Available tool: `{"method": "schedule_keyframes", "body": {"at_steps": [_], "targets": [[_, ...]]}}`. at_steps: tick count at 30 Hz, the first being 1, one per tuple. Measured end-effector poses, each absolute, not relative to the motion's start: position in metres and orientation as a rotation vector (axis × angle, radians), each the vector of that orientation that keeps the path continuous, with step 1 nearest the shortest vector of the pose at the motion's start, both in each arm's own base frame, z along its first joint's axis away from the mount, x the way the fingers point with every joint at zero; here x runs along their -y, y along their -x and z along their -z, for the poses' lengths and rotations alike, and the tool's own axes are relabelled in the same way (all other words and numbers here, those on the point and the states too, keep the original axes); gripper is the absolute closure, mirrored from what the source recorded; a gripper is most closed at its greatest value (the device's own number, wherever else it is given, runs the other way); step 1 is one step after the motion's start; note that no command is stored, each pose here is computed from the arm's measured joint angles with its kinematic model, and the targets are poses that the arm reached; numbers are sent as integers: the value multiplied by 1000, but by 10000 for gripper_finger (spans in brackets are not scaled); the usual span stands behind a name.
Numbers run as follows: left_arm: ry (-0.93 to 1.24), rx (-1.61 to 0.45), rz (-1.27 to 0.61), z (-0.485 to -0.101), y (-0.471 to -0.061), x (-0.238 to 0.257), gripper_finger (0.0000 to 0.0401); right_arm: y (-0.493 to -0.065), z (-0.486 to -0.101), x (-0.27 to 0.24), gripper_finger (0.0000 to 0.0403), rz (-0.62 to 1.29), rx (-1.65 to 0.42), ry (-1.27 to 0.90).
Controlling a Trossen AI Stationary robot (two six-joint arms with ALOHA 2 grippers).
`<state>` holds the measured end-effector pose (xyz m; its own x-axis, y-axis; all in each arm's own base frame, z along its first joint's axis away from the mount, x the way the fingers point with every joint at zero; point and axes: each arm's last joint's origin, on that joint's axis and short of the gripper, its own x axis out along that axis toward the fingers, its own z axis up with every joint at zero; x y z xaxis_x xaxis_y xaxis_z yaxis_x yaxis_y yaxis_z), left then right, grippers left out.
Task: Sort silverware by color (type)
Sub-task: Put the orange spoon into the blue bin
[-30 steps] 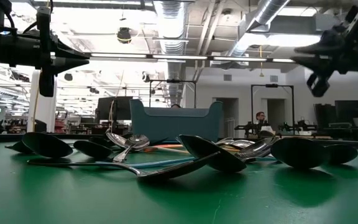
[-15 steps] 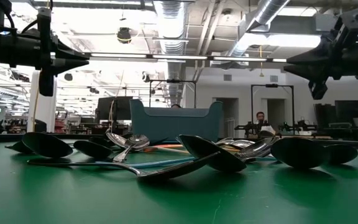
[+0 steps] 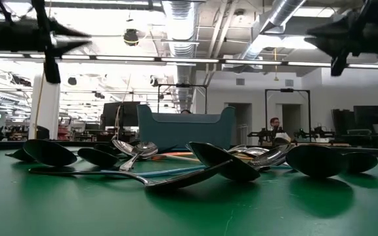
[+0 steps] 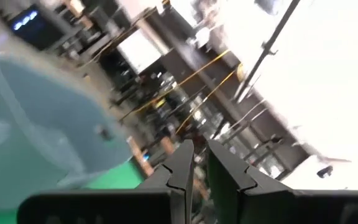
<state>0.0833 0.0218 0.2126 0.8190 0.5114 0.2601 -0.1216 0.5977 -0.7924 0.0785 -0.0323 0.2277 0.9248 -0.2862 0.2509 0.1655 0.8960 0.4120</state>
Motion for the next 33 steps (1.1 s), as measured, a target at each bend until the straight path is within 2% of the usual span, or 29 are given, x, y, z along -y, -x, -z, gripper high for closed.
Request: {"method": "schedule_keyframes", "body": {"at_steps": [6, 10, 21, 25, 29, 33], "targets": [[828, 535, -387, -246, -78, -22, 372, -83, -251, 34, 301, 268, 205, -405], [809, 490, -427, -266, -84, -23, 372, -94, -271, 40, 301, 296, 85, -409], [771, 122, -552, -308, -125, -27, 372, -141, -311, 61, 301, 345, -275, -402], [664, 28, -556, -322, -138, -28, 371, -159, -315, 67, 299, 336, -358, -384], [574, -11, -530, -334, -149, -28, 360, -178, -308, 66, 280, 291, -444, -344], [525, -45, -514, -337, -156, -28, 340, -197, -296, 61, 239, 242, -513, -325]]}}
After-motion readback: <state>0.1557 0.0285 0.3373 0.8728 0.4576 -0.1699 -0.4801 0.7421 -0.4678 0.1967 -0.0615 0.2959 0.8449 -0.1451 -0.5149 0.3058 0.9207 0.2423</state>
